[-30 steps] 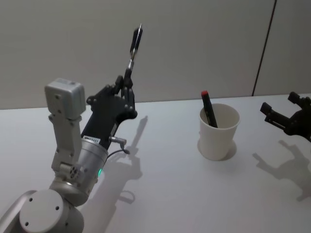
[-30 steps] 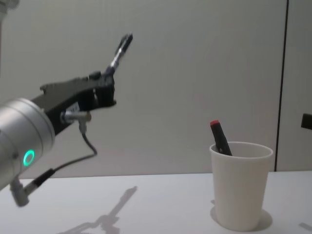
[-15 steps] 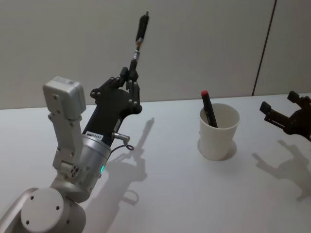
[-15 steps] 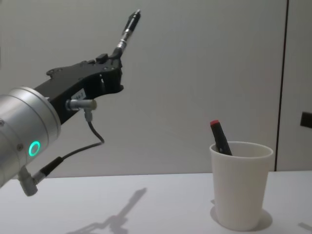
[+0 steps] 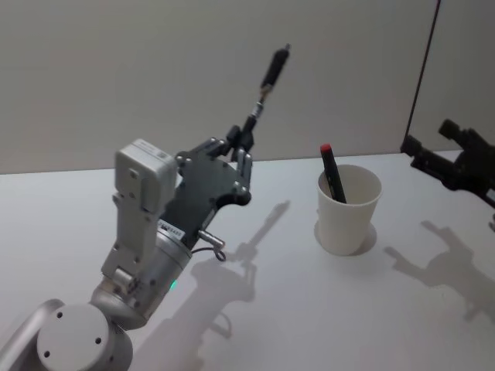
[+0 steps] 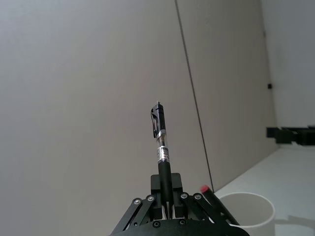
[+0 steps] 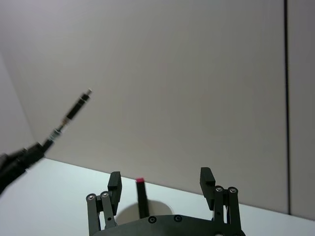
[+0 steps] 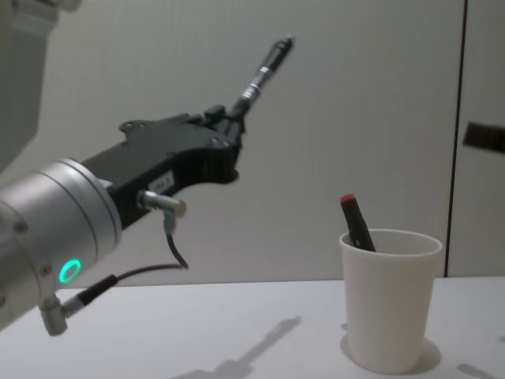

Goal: Place the pen into the pen holder.

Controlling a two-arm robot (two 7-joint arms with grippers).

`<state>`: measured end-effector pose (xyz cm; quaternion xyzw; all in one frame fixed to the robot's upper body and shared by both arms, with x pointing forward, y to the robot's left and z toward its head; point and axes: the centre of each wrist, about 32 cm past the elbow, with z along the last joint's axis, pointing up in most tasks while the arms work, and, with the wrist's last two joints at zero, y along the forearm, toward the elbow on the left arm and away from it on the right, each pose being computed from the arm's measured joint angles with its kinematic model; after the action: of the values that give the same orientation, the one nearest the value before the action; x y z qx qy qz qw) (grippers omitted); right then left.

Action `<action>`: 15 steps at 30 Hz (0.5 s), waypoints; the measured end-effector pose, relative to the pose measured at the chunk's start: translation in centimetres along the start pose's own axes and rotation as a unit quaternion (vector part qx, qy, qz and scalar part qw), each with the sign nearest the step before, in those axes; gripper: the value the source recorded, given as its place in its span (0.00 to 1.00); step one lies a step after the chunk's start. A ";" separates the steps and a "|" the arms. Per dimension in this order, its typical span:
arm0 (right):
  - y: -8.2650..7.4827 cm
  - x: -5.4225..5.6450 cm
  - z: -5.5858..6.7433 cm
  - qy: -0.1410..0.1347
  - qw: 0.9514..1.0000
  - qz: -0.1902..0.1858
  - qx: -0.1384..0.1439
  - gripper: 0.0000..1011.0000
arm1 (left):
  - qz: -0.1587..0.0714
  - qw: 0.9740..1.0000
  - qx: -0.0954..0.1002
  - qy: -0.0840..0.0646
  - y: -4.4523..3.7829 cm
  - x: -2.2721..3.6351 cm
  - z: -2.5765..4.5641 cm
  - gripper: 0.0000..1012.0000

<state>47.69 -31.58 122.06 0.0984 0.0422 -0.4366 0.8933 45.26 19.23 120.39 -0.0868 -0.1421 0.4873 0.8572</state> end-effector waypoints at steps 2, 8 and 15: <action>0.4 0.0 0.4 0.010 1.000 0.014 0.008 0.99 | -0.013 1.000 0.003 -0.008 0.01 -0.05 -0.07 0.12; 1.7 0.0 1.5 0.039 0.997 0.057 0.029 0.99 | -0.039 0.999 0.007 -0.026 0.02 -0.27 -0.26 0.12; 3.4 -0.1 2.9 0.071 0.990 0.107 0.053 0.99 | -0.055 0.998 0.009 -0.037 0.03 -0.44 -0.40 0.12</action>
<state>50.24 -30.06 125.34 0.1807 0.0713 -0.3317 0.9232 45.15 18.87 119.94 -0.0526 -0.1739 0.4435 0.8777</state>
